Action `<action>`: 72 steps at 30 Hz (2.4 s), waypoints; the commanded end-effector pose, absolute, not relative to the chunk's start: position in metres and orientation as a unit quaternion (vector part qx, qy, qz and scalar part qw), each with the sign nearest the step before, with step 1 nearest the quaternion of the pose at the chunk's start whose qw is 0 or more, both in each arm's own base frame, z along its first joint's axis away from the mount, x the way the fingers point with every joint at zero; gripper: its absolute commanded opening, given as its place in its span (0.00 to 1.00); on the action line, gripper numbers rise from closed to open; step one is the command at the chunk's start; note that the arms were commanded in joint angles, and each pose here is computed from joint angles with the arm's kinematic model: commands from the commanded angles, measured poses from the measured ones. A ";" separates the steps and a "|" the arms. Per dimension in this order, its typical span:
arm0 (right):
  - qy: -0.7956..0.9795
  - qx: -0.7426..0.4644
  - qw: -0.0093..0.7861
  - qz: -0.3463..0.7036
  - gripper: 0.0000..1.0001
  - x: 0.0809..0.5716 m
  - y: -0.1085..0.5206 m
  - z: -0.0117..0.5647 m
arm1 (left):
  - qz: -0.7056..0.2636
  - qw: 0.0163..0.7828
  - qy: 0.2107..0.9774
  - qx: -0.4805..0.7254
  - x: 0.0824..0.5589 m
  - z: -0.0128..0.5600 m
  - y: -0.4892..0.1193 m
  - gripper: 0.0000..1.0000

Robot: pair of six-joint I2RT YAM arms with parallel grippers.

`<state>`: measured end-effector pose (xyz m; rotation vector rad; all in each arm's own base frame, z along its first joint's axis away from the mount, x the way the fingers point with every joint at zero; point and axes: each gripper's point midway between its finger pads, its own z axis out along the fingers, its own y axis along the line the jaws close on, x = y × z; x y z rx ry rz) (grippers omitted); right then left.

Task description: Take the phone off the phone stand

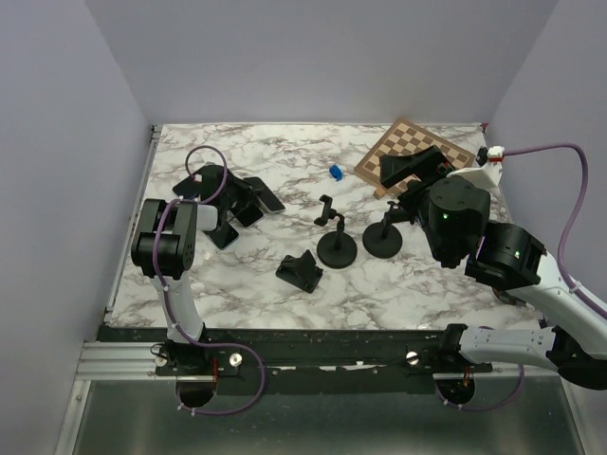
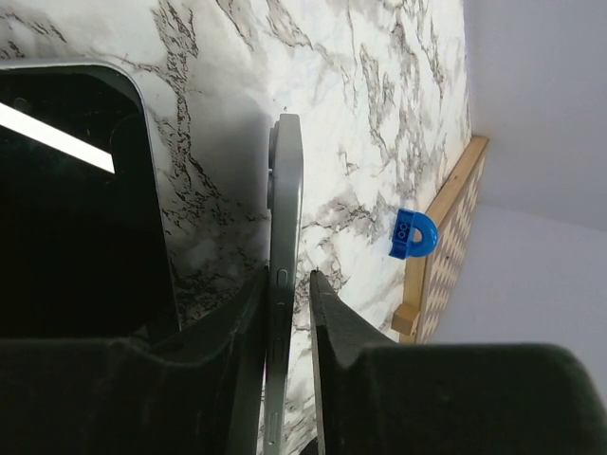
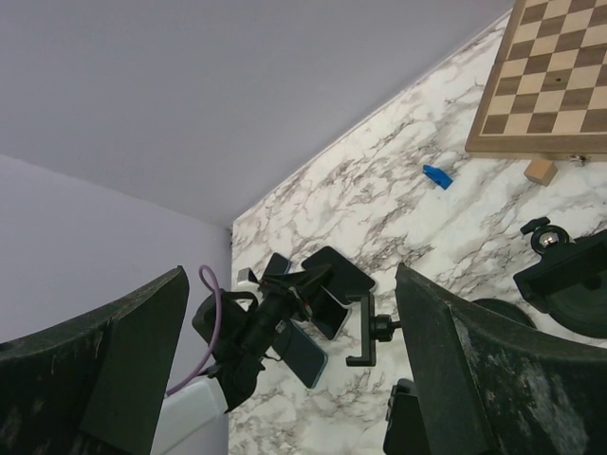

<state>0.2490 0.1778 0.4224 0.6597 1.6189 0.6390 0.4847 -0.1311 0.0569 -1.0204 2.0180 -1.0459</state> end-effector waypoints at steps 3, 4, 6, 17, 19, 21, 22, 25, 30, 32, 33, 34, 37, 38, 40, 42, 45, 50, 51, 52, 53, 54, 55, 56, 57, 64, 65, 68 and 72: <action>0.700 0.290 0.591 0.277 0.96 0.245 0.174 0.420 | -0.407 0.329 0.766 -0.374 0.494 0.069 -0.137 0.36; 0.700 0.290 0.591 0.277 0.96 0.245 0.174 0.420 | -0.405 0.326 0.767 -0.375 0.493 0.069 -0.137 0.38; 0.700 0.291 0.591 0.276 0.96 0.245 0.175 0.419 | -0.403 0.324 0.770 -0.374 0.493 0.070 -0.137 0.42; 0.704 0.291 0.585 0.279 0.96 0.245 0.178 0.416 | -0.359 0.296 0.806 -0.365 0.490 0.081 -0.136 0.67; 0.706 0.289 0.583 0.279 0.95 0.246 0.180 0.415 | -0.342 0.280 0.817 -0.370 0.489 0.079 -0.135 0.77; 0.706 0.289 0.582 0.281 0.95 0.245 0.181 0.415 | -0.326 0.261 0.828 -0.373 0.487 0.076 -0.135 0.78; 0.706 0.289 0.581 0.282 0.95 0.246 0.181 0.414 | -0.321 0.256 0.832 -0.374 0.485 0.076 -0.135 0.78; 0.708 0.290 0.580 0.281 0.95 0.245 0.181 0.413 | -0.306 0.261 0.837 -0.372 0.484 0.081 -0.134 0.79; 0.710 0.289 0.578 0.280 0.95 0.245 0.181 0.411 | -0.271 0.259 0.852 -0.365 0.480 0.089 -0.132 0.90; 0.710 0.289 0.578 0.280 0.95 0.245 0.182 0.410 | -0.256 0.255 0.856 -0.370 0.477 0.091 -0.128 0.91; 0.710 0.289 0.577 0.280 0.95 0.245 0.183 0.410 | -0.249 0.254 0.858 -0.372 0.476 0.092 -0.126 0.91; 0.711 0.288 0.577 0.281 0.95 0.245 0.183 0.410 | -0.242 0.254 0.860 -0.372 0.475 0.095 -0.124 0.91; 0.712 0.288 0.576 0.279 0.95 0.246 0.184 0.409 | -0.222 0.274 0.862 -0.365 0.474 0.109 -0.115 0.91; 0.713 0.287 0.576 0.278 0.95 0.246 0.185 0.408 | -0.217 0.282 0.861 -0.363 0.473 0.113 -0.112 0.91; 0.714 0.286 0.576 0.276 0.95 0.247 0.185 0.407 | -0.209 0.298 0.859 -0.360 0.472 0.125 -0.107 0.91; 0.716 0.284 0.576 0.274 0.96 0.247 0.186 0.405 | -0.207 0.314 0.855 -0.356 0.469 0.138 -0.104 0.91; 0.719 0.280 0.580 0.261 0.96 0.247 0.183 0.402 | -0.212 0.352 0.846 -0.341 0.466 0.167 -0.099 0.91; 0.724 0.274 0.596 0.216 1.00 0.247 0.167 0.393 | -0.206 0.454 0.817 -0.289 0.456 0.235 -0.089 0.92; 0.725 0.272 0.599 0.203 1.00 0.247 0.162 0.392 | -0.188 0.484 0.810 -0.274 0.453 0.253 -0.085 0.92; 0.726 0.270 0.603 0.192 1.00 0.246 0.158 0.392 | -0.171 0.519 0.800 -0.248 0.449 0.276 -0.084 0.92; 0.729 0.265 0.605 0.178 1.00 0.245 0.154 0.390 | -0.158 0.544 0.793 -0.225 0.445 0.291 -0.086 0.92; 0.731 0.261 0.608 0.169 1.00 0.245 0.150 0.389 | -0.148 0.573 0.780 -0.203 0.439 0.310 -0.087 0.92; 0.733 0.254 0.611 0.158 1.00 0.244 0.147 0.388 | -0.147 0.599 0.765 -0.186 0.432 0.329 -0.089 0.93; 0.735 0.247 0.614 0.149 1.00 0.244 0.145 0.387 | -0.147 0.618 0.755 -0.163 0.424 0.340 -0.095 0.95; 0.738 0.238 0.616 0.140 1.00 0.244 0.143 0.385 | -0.157 0.642 0.738 -0.139 0.416 0.357 -0.102 0.97; 0.757 0.180 0.621 0.094 1.00 0.242 0.139 0.369 | -0.183 0.740 0.647 -0.030 0.353 0.426 -0.138 0.99; 0.758 0.174 0.621 0.096 1.00 0.242 0.140 0.367 | -0.183 0.750 0.636 -0.019 0.344 0.431 -0.140 0.99; 0.761 0.158 0.622 0.098 1.00 0.241 0.142 0.361 | -0.187 0.786 0.589 0.002 0.314 0.455 -0.141 0.99; 0.758 0.150 0.626 0.104 1.00 0.237 0.137 0.357 | -0.192 0.825 0.530 0.017 0.279 0.476 -0.133 0.99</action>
